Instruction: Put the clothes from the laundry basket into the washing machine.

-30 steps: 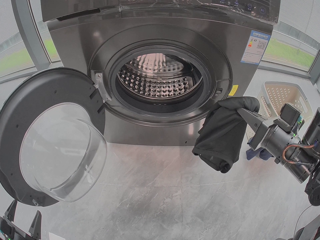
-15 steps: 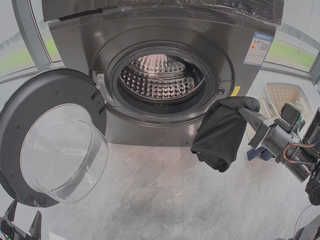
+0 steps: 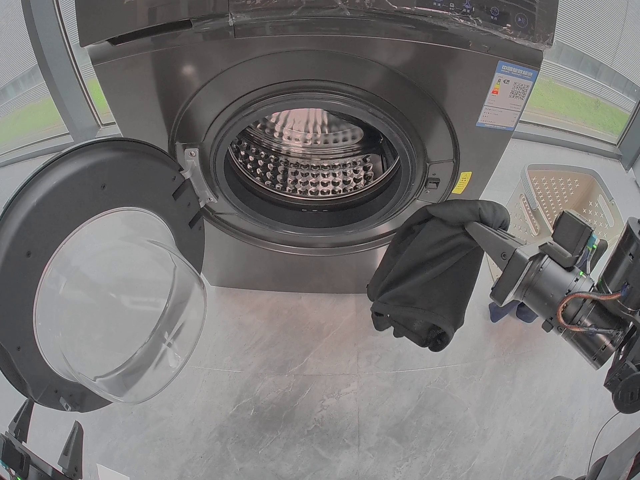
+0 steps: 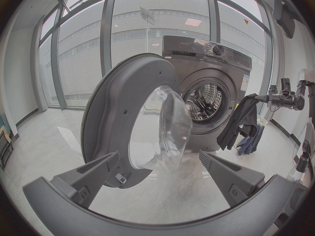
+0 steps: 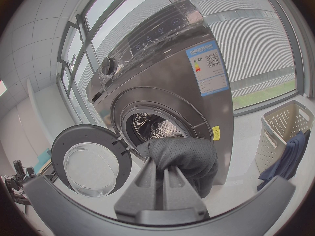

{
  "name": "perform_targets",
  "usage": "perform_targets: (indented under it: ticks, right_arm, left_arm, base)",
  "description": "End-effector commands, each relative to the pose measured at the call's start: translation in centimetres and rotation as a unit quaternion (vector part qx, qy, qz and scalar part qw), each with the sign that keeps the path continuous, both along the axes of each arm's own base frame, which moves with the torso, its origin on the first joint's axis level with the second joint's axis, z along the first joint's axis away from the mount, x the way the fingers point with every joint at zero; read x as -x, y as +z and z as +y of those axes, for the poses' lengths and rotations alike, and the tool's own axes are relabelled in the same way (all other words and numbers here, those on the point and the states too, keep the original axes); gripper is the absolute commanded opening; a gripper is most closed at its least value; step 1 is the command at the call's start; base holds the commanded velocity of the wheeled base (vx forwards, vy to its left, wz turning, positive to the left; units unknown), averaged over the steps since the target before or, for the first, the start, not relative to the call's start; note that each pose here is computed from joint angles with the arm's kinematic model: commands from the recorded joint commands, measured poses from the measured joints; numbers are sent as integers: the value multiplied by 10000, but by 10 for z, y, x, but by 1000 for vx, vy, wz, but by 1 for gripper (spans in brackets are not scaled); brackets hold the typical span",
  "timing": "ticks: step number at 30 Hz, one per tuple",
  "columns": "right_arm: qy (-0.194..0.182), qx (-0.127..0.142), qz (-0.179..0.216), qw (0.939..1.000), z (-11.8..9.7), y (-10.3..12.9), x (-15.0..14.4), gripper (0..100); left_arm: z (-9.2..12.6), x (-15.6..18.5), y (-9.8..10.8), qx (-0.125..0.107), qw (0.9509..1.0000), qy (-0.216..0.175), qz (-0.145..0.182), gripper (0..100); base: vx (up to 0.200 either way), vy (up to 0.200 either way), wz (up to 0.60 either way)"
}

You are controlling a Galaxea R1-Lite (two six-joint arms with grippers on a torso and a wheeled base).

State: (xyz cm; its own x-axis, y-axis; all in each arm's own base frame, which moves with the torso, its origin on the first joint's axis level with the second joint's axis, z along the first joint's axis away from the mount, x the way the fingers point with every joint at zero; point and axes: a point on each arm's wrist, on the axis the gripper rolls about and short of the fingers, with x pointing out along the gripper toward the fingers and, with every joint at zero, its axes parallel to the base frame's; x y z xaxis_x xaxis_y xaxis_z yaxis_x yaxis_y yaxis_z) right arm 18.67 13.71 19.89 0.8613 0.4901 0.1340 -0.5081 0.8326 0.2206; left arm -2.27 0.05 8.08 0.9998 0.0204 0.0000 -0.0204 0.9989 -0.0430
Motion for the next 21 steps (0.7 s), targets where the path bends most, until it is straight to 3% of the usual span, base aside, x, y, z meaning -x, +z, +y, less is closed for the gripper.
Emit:
perform_targets:
  ticks: [1,4,8,11,15,17,18,21]
  right_arm:
    - [209,80,132,9997,15,-7,-5,0]
    - [293,140,194,9993,23,-12,-8,0]
    - [316,107,151,9993,26,-12,-10,0]
    - [371,-61,-40,9993,31,-11,-10,0]
    - [392,-76,-84,9992,40,-13,-19,0]
    - [407,-105,-120,9990,44,-12,-22,0]
    - [501,-168,-169,9985,55,-9,-26,0]
    - [679,-319,-324,9967,72,-3,-28,0]
  left_arm:
    - [0,0,-5,-61,10000,-26,16,100]
    - [0,0,-5,-276,9996,-18,20,100]
    - [0,0,-5,-291,9996,-34,20,100]
    - [0,0,-5,-315,9995,-63,-19,100]
    - [-3,12,57,-213,9938,-437,-997,100]
    - [-4,10,72,-238,9930,-627,-976,100]
    - [-4,2,81,-267,9931,-828,-782,100]
    - [-5,-21,82,-275,9928,-1154,-147,100]
  base:
    - [0,0,0]
    - [0,0,0]
    - [0,0,0]
    - [0,0,0]
    - [0,0,0]
    - [0,0,0]
    - [0,0,0]
    - [0,0,0]
